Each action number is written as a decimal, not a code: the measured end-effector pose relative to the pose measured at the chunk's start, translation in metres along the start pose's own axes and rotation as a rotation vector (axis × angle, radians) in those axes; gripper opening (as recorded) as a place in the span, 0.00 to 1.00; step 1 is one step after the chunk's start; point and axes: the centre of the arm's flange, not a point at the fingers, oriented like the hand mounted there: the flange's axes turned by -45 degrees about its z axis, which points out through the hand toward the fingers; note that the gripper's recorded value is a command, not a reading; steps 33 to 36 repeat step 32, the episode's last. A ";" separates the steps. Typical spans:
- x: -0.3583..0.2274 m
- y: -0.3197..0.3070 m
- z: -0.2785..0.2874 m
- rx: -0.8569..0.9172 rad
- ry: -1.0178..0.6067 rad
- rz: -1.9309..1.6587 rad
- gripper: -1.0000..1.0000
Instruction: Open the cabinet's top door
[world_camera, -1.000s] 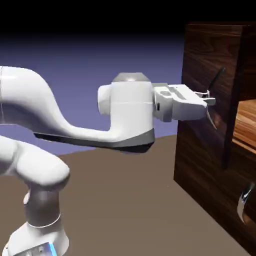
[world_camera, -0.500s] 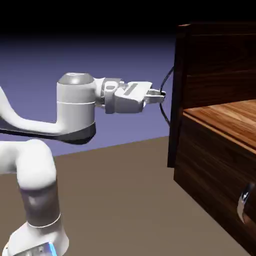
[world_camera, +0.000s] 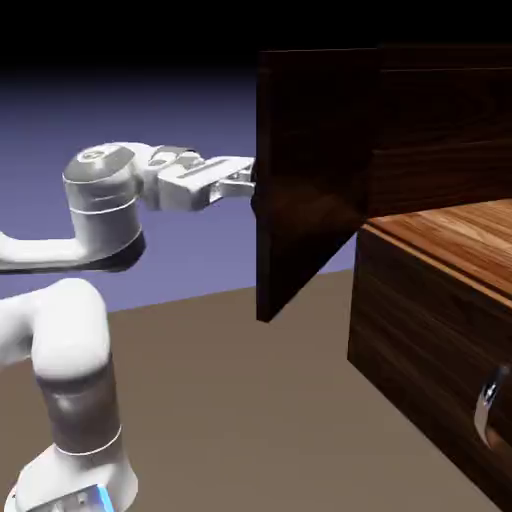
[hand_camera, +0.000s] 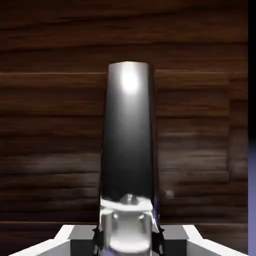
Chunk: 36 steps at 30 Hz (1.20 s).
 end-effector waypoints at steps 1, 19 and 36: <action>0.000 -0.002 -0.007 -0.015 0.000 0.000 0.00; 0.000 -0.082 -0.149 -0.365 0.000 0.000 0.00; 0.000 -0.178 -0.238 -0.646 -0.001 0.001 1.00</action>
